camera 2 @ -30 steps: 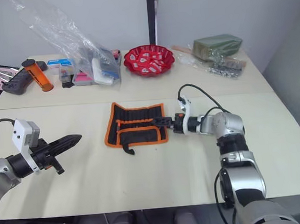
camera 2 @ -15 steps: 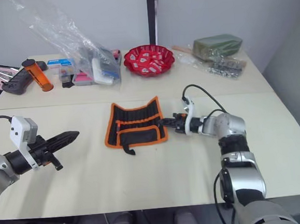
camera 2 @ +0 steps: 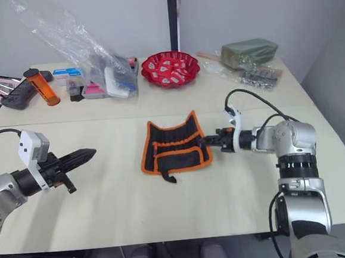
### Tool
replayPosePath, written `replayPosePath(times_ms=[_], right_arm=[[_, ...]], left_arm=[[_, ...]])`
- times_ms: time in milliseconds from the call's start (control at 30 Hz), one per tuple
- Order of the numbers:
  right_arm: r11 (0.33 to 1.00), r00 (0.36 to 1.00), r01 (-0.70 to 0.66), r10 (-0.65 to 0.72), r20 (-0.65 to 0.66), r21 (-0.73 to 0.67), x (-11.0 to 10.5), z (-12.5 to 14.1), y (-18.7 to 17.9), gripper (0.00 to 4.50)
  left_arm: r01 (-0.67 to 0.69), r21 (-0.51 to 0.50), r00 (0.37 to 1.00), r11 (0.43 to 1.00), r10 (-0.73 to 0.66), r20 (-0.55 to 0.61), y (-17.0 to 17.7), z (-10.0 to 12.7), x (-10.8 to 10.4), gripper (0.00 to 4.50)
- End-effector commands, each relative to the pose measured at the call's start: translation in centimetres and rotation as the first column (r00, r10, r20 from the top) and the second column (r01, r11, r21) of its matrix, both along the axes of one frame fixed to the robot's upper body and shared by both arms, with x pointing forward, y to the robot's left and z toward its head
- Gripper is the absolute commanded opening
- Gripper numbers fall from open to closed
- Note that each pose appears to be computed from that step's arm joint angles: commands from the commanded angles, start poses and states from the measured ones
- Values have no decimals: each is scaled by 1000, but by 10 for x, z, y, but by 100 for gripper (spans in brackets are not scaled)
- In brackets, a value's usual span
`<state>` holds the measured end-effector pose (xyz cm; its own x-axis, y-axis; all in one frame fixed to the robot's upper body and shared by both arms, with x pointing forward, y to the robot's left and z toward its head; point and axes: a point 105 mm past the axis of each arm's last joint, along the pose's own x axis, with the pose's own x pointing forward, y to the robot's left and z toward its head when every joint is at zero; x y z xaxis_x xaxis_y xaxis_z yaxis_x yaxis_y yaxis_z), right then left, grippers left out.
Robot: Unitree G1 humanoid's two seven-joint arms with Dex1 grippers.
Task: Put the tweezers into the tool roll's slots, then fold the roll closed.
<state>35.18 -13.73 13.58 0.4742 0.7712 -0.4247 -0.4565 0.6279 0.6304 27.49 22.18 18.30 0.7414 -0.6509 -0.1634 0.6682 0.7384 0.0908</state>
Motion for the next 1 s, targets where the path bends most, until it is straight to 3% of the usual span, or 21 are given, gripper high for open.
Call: replayPosePath(times_ms=[33,200,533,1000], right_arm=[[998,1000,27,-27,4,-58,-3,3,10,2],[995,999,45,-42,34,-92,-4,11,27,2],[997,997,70,-69,44,-16,3,26,50,2],[993,994,93,-89,-69,71,-1,8,92,2]], left_arm=[[17,3,999,1000,-17,34,-3,4,-1,0],[29,-4,999,1000,-29,26,-9,0,-2,0],[66,0,998,998,-66,15,-19,-6,-2,0],[88,0,996,996,-88,12,-25,-10,-1,0]])
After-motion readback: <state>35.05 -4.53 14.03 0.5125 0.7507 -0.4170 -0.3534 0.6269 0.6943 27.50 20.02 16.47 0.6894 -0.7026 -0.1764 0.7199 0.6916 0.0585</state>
